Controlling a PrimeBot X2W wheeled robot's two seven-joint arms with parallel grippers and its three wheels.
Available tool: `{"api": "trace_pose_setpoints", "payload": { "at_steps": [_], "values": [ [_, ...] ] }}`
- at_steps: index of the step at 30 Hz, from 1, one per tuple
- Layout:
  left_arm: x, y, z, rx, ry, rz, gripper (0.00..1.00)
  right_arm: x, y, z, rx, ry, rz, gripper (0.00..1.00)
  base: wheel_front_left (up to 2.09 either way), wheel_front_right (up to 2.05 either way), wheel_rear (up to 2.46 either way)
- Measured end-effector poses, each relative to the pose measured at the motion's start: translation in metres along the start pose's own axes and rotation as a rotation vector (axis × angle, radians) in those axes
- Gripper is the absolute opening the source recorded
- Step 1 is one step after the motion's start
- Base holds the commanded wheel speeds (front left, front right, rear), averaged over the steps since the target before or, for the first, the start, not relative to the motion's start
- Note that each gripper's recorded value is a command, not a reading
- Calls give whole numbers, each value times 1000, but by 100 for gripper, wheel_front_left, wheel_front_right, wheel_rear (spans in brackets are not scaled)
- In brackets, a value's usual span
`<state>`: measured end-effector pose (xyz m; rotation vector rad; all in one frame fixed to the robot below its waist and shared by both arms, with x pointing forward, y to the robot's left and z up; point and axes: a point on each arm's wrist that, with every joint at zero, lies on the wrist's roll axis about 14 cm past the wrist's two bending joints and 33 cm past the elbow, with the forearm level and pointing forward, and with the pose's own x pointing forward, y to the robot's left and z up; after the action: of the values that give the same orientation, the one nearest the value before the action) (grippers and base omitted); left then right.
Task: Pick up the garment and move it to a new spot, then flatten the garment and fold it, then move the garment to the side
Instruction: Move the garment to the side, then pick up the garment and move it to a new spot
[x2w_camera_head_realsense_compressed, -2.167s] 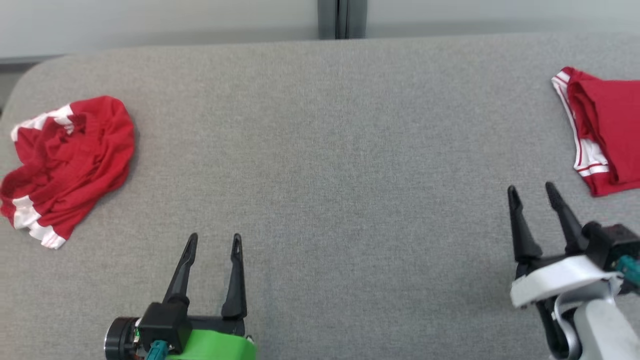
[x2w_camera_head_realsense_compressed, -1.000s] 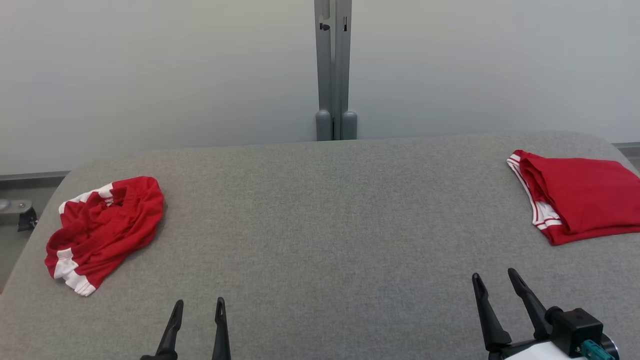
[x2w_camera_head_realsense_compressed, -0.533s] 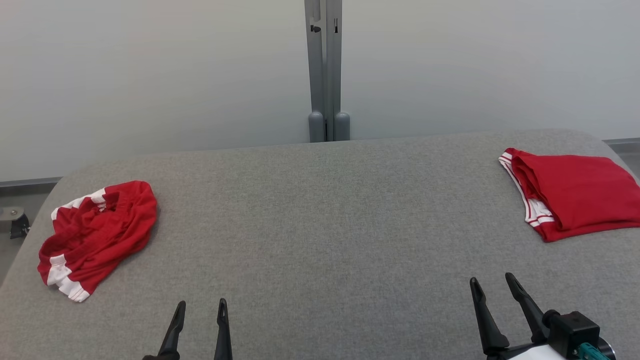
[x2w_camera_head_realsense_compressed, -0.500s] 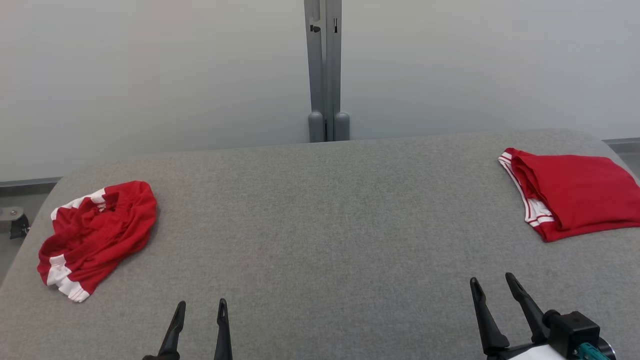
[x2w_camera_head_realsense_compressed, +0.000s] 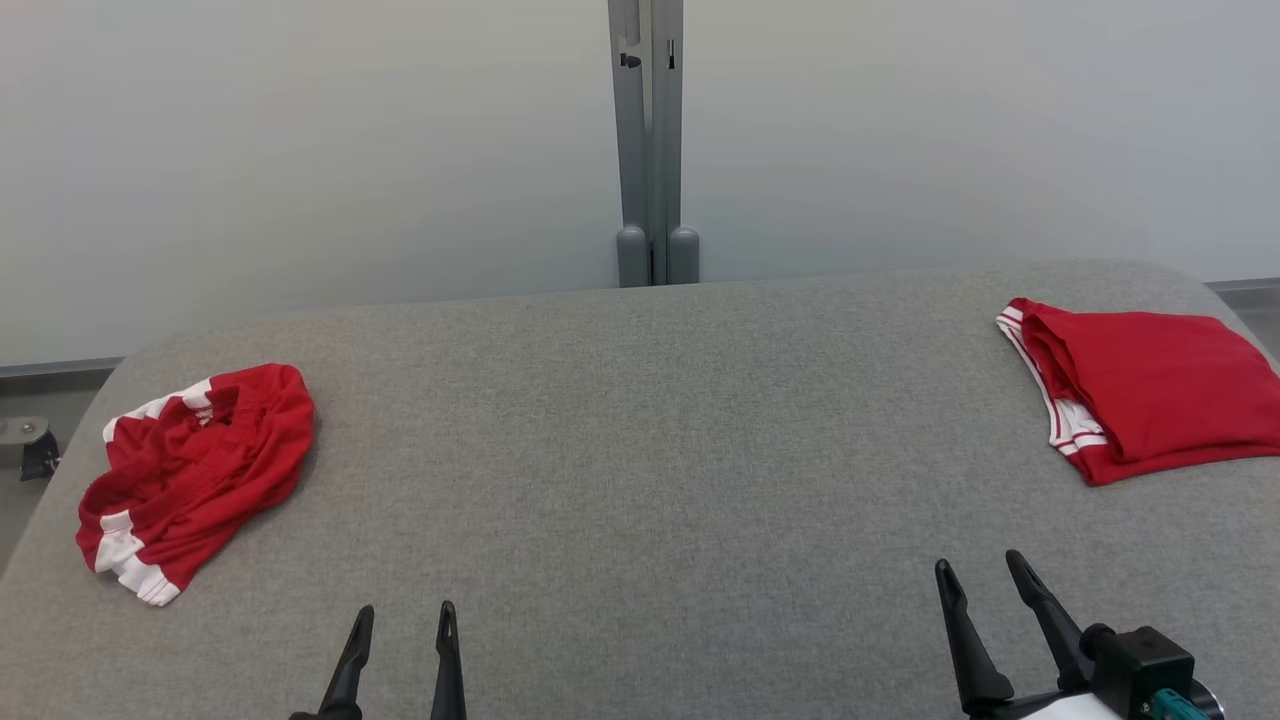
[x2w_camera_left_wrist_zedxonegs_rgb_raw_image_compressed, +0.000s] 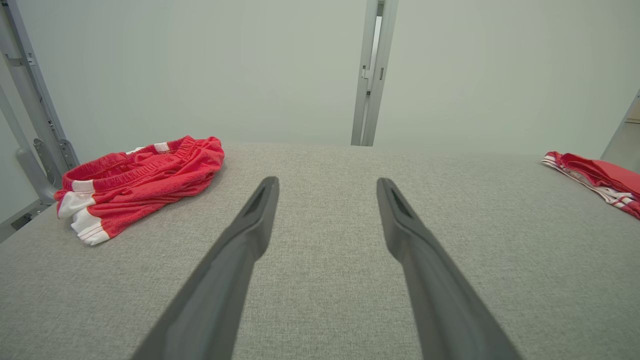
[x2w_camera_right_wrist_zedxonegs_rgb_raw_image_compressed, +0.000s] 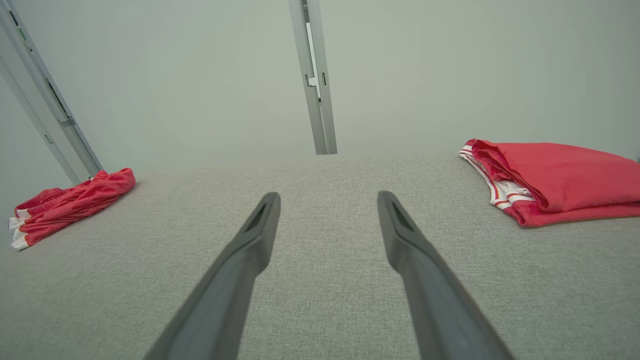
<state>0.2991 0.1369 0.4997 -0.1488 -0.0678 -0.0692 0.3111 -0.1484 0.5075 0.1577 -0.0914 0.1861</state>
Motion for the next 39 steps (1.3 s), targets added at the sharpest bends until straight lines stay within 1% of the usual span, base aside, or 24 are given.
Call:
{"api": "trace_pose_setpoints", "payload": {
  "at_steps": [16,21,29,39],
  "values": [
    [-1,-1,0,-1,0,-4,100,-2,0,-2,-1,6,2,100,0,0,0],
    [-4,3,-2,3,4,9,100,1,4,-5,9,16,16,100,0,0,0],
    [-14,24,-2,8,5,82,100,15,27,-14,23,49,94,100,0,0,0],
    [-43,69,0,16,-5,253,100,39,76,-27,45,91,249,100,0,0,0]
  ]
}}
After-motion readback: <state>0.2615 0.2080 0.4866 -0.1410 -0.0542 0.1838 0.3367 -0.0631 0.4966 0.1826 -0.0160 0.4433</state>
